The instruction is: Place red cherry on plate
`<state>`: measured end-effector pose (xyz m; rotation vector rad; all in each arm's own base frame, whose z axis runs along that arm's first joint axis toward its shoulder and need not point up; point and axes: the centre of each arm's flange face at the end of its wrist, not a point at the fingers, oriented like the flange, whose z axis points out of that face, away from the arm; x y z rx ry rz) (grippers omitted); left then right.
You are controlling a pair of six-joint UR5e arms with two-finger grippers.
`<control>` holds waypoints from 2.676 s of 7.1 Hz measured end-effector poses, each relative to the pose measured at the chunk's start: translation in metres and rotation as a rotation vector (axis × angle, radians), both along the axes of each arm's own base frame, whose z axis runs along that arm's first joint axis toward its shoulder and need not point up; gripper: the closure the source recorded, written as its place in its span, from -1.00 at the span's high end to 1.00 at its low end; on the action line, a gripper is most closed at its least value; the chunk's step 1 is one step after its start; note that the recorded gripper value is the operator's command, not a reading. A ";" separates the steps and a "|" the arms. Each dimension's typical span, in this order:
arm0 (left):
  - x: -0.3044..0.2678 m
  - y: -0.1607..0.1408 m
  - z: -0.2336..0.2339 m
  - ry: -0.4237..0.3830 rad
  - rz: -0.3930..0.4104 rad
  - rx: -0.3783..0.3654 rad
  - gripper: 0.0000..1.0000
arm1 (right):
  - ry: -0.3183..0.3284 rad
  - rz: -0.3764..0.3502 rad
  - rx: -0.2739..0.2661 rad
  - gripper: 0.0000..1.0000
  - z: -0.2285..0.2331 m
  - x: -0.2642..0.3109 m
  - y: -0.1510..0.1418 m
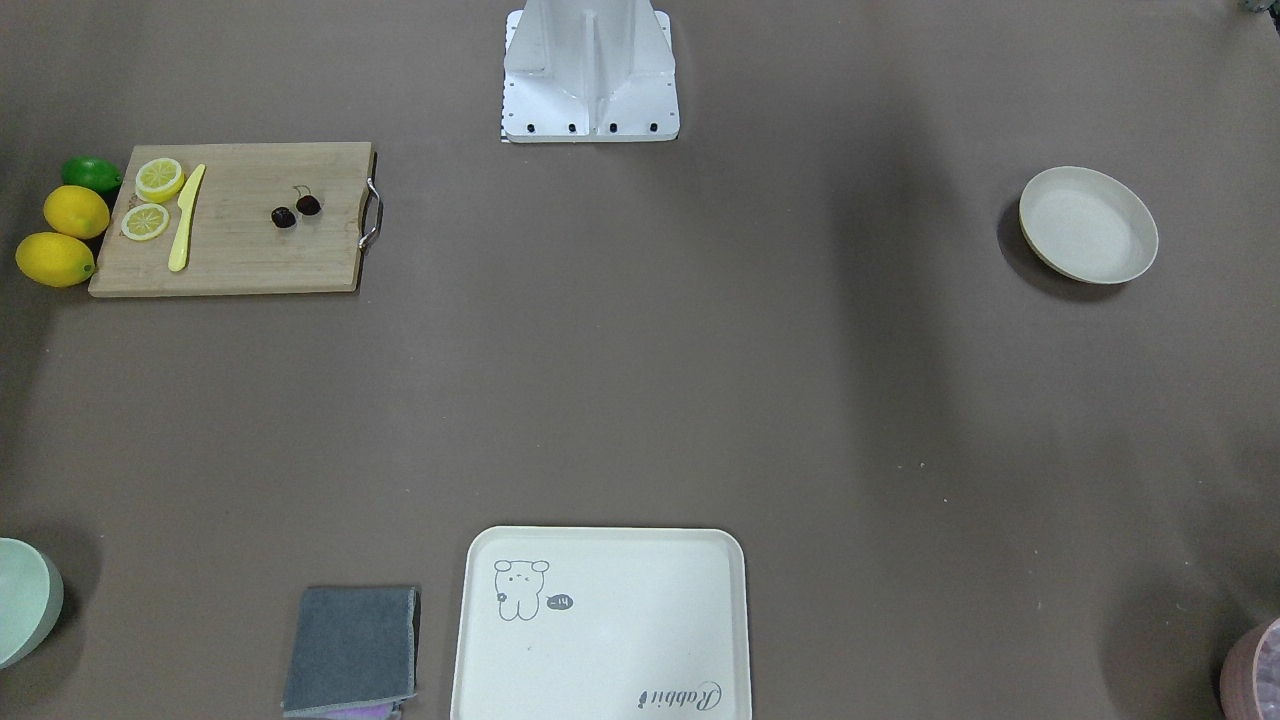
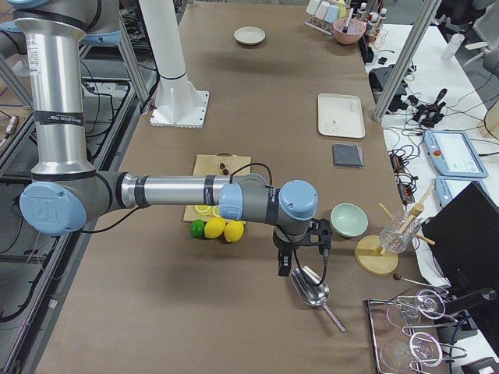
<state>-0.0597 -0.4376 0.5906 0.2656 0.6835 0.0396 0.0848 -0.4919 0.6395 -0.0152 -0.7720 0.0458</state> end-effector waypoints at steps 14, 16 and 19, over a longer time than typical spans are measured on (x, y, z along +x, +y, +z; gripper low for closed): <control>-0.016 0.016 0.011 0.001 -0.037 -0.028 0.96 | 0.001 -0.003 0.011 1.00 -0.003 0.000 0.000; -0.015 0.015 0.010 0.004 -0.039 -0.012 0.96 | 0.001 -0.002 0.017 1.00 -0.007 0.000 0.000; -0.004 0.011 0.041 0.098 -0.002 0.006 0.96 | 0.002 0.000 0.023 1.00 -0.011 0.000 0.001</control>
